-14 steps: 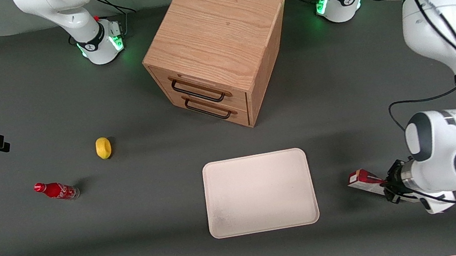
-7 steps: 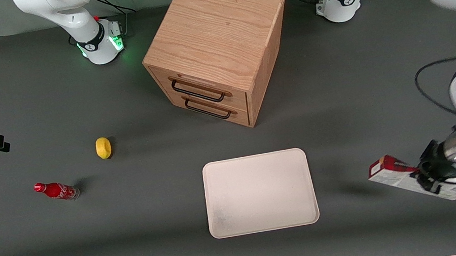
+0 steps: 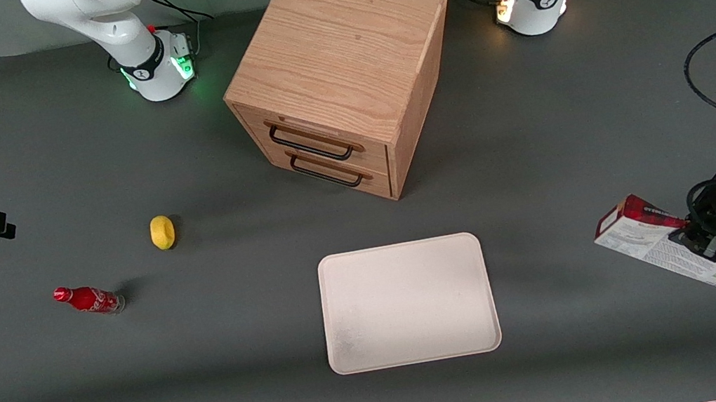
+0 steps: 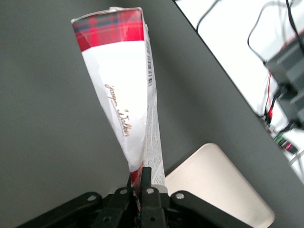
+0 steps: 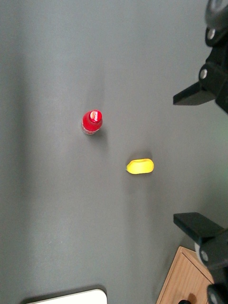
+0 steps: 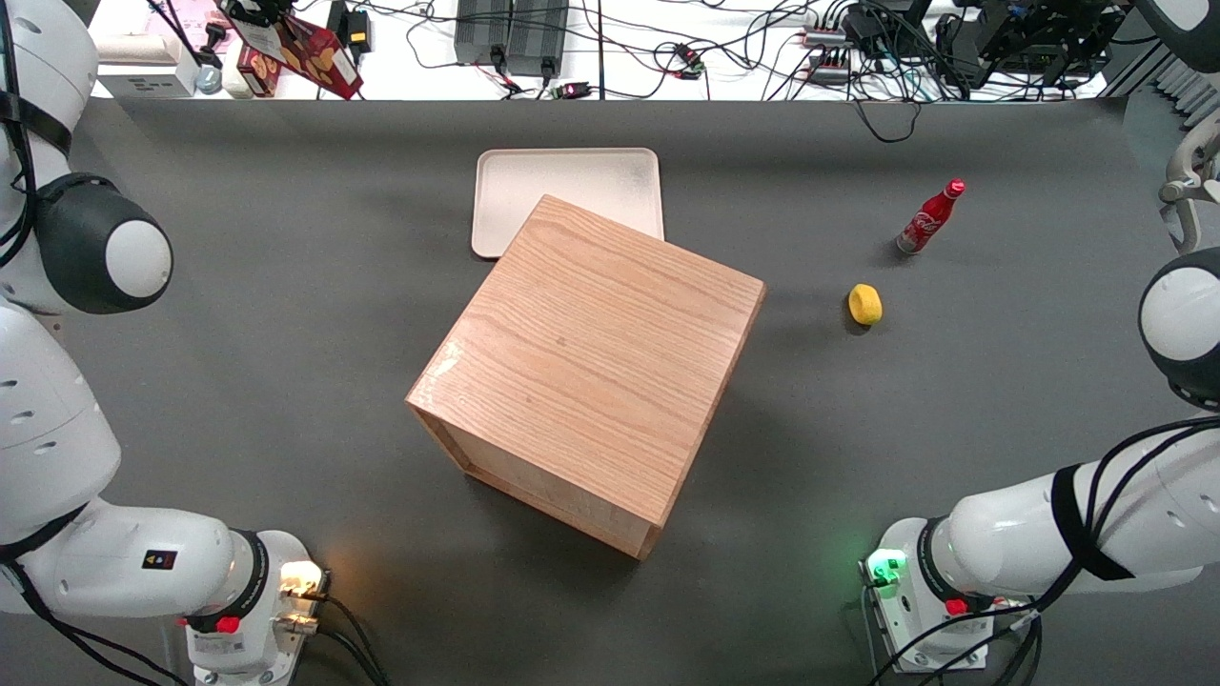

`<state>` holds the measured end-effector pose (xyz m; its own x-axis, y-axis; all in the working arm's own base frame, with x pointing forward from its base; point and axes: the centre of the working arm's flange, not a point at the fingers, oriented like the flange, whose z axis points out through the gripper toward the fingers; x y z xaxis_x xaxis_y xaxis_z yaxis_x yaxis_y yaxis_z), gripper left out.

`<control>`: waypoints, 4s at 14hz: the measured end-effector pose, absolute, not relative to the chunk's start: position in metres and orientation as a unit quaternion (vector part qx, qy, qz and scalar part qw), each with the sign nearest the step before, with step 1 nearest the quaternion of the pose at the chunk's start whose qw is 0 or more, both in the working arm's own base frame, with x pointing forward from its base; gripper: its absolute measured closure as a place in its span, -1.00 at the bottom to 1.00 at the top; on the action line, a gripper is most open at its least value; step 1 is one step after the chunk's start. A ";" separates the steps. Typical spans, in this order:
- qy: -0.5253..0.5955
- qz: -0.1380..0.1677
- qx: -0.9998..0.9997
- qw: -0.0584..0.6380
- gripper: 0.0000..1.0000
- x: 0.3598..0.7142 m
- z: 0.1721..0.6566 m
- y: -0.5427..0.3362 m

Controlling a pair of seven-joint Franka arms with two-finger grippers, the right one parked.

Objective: Place red cookie box on tray
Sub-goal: 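Lift the cookie box with the left gripper, then carry the box over the white tray and lower it upright, then open the left gripper to release the box on the tray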

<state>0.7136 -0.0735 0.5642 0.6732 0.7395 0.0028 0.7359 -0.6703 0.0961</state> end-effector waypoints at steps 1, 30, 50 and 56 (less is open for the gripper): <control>0.376 0.020 0.925 0.044 0.93 0.713 0.564 -0.076; -0.064 -0.011 0.998 -0.009 0.93 0.701 0.298 -0.335; -0.033 0.001 0.999 -0.012 -1.00 0.694 0.376 -0.324; -0.025 0.034 0.999 -0.012 -1.00 0.637 0.570 -0.294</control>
